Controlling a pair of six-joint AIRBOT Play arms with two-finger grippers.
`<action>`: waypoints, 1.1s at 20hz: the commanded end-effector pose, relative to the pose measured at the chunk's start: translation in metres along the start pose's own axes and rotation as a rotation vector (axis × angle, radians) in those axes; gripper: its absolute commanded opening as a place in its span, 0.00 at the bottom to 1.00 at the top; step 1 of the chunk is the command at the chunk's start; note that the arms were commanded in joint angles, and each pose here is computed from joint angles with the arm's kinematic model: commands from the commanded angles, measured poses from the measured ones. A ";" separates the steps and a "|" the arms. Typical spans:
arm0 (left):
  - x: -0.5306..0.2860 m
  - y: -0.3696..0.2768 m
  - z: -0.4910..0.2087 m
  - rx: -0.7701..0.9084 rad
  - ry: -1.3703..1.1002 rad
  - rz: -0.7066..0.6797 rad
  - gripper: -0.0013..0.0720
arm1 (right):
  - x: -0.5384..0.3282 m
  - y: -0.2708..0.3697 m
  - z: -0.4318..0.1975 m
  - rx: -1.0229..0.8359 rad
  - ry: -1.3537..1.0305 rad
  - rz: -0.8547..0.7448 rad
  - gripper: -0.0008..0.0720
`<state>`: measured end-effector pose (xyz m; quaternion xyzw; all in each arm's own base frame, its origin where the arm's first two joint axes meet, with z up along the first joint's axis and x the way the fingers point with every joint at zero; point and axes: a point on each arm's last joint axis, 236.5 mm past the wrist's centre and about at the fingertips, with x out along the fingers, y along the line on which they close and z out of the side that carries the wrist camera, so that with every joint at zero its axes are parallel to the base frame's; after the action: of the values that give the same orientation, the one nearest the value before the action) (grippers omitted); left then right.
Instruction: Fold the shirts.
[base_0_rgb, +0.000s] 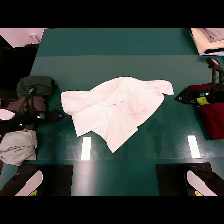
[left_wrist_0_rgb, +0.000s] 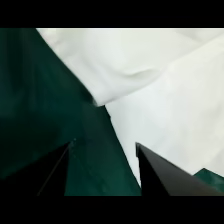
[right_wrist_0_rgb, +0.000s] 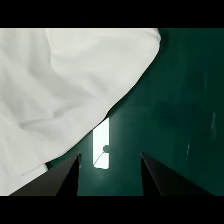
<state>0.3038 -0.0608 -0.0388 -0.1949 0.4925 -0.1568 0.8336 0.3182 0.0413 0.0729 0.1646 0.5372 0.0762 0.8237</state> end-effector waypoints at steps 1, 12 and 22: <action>0.017 0.008 0.001 0.073 -0.071 0.059 0.71 | 0.003 0.013 -0.015 0.032 0.001 0.065 0.60; 0.053 -0.008 0.028 0.173 -0.094 0.056 0.69 | 0.001 0.033 -0.024 0.049 0.039 0.142 0.60; -0.005 -0.110 0.087 0.352 -0.066 -0.207 0.05 | -0.003 0.036 -0.065 0.069 0.216 0.145 0.60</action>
<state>0.3673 -0.1189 0.0002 -0.1077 0.4240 -0.2564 0.8619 0.2807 0.0818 0.0689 0.2236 0.5750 0.1298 0.7762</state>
